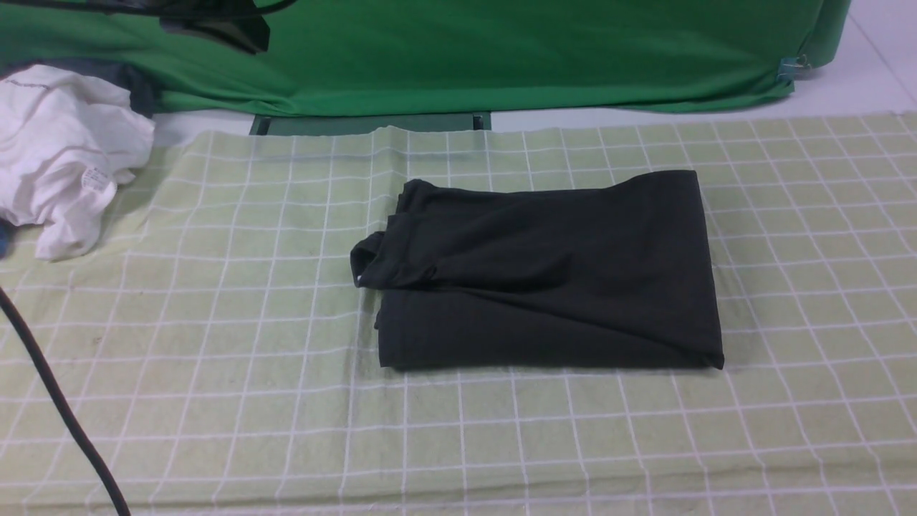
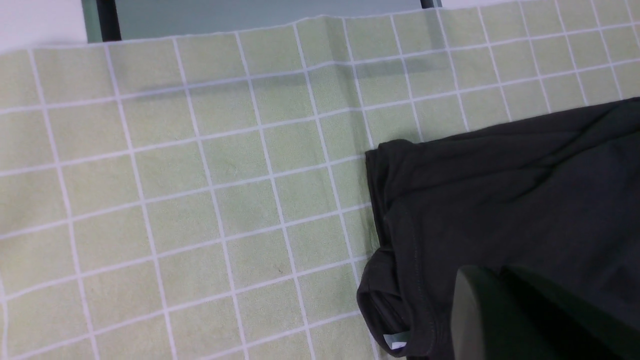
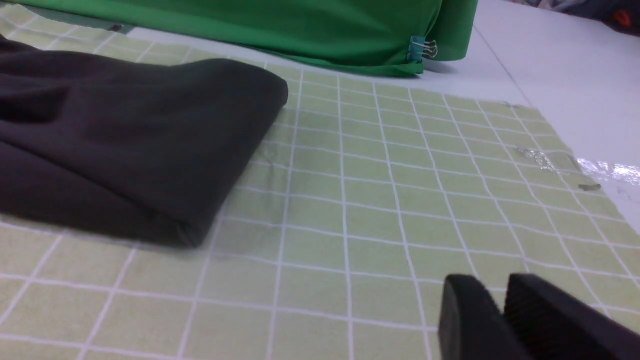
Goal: Fold a long-sleeved shirt over a green coffee tablecloth.
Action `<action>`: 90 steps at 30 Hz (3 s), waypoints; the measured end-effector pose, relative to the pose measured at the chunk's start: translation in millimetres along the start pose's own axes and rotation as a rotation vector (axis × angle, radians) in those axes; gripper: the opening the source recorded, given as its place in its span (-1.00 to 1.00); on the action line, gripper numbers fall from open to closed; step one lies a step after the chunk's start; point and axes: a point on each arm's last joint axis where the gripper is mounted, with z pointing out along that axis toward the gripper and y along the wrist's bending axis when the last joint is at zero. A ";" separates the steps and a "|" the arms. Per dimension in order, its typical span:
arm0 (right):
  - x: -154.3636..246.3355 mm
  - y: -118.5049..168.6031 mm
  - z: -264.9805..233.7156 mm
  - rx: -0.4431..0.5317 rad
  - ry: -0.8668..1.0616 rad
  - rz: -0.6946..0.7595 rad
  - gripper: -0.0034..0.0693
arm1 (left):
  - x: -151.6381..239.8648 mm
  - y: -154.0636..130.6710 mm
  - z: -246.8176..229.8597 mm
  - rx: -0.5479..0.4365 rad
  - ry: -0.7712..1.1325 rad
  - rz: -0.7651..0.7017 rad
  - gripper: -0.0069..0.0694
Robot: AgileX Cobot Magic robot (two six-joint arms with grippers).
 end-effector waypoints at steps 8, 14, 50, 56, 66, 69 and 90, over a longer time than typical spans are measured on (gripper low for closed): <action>1.5 0.2 0.4 -0.001 0.005 0.002 -0.51 | 0.8 -8.6 -25.1 -0.002 -0.050 0.015 -0.73; 1.5 0.2 0.4 -0.001 0.005 0.002 -0.47 | 13.7 -28.9 -84.9 -0.010 -0.161 0.054 -0.73; 1.5 0.2 0.4 -0.001 0.005 0.004 -0.26 | 328.8 -36.6 -141.1 -0.111 -1.040 0.139 -0.73; 1.5 0.2 0.4 -0.001 0.005 0.004 -0.25 | 329.7 -32.3 -139.1 -0.233 -1.012 0.267 -0.73; 1.5 0.2 0.4 -0.001 0.005 0.004 -0.25 | 351.5 -7.7 -93.5 -0.321 -1.004 0.220 -0.73; 1.5 0.2 0.4 -0.001 0.005 0.004 -0.25 | 367.1 0.1 -75.8 -0.344 -0.981 0.215 -0.73; 1.5 0.2 0.4 -0.001 0.005 0.004 -0.24 | 398.9 17.8 -42.2 -0.403 -0.875 0.060 -0.73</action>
